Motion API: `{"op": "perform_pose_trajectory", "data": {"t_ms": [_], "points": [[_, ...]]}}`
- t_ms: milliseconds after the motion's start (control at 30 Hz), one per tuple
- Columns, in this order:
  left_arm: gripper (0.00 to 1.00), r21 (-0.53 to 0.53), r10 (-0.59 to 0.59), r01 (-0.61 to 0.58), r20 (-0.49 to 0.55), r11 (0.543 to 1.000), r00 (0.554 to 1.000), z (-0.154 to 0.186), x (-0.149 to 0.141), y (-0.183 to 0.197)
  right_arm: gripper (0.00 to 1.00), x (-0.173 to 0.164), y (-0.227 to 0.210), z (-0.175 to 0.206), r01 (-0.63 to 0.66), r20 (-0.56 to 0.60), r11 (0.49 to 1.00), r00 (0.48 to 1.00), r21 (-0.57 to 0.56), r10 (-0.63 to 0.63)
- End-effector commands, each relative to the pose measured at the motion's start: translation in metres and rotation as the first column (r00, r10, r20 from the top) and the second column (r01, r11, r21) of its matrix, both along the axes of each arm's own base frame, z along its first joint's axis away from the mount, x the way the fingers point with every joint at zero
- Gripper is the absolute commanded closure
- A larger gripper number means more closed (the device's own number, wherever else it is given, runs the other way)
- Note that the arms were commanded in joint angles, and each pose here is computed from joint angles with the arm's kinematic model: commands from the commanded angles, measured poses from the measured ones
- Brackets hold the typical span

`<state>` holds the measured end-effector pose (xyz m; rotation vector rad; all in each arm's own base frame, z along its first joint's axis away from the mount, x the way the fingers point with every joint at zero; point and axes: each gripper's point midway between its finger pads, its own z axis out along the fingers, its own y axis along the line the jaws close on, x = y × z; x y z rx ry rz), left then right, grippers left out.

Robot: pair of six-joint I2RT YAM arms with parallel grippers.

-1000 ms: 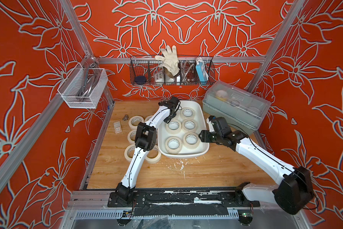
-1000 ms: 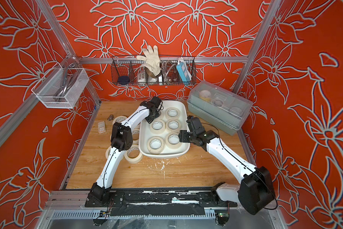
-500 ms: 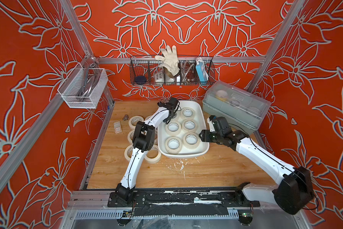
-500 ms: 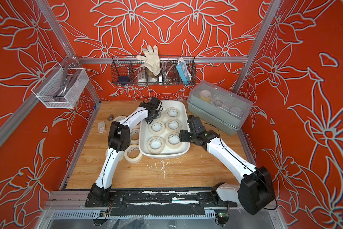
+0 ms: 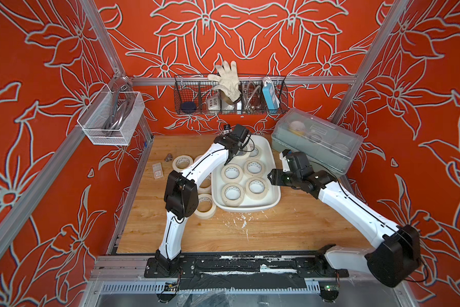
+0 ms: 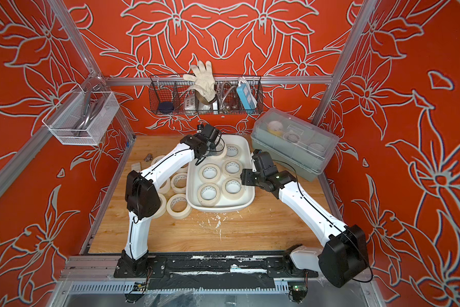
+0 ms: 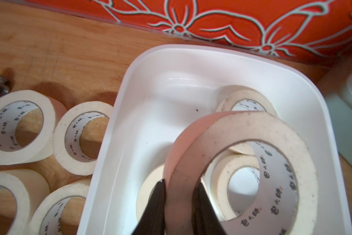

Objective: Take out the art tape in the storage box
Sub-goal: Pick up the art tape from the storage box.

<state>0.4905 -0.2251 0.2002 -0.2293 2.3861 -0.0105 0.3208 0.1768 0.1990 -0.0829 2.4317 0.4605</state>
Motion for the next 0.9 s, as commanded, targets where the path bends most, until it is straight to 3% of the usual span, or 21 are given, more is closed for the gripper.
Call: {"op": "perform_pose_trajectory", "data": {"t_ms": [0,133,333,867], "points": [[1.0,0.083,-0.187,0.189,-0.03,0.978,0.982,0.008,-0.026,-0.022,0.33,0.007,-0.001,0.011,-0.002,0.017,1.0,1.0,-0.021,0.003],[1.0,0.062,-0.333,0.337,-0.071,0.939,0.94,0.005,-0.056,-0.049,0.33,0.009,0.001,0.019,-0.008,0.025,1.0,1.0,-0.017,0.008],[1.0,0.046,-0.442,0.447,-0.093,0.893,0.892,0.002,-0.093,-0.072,0.34,0.01,0.005,0.016,-0.014,0.014,1.0,1.0,-0.004,0.014],[1.0,-0.055,-0.496,0.493,-0.078,0.868,0.865,0.004,-0.124,-0.096,0.35,0.014,0.014,-0.017,-0.017,-0.064,1.0,0.998,0.009,0.018]]}}
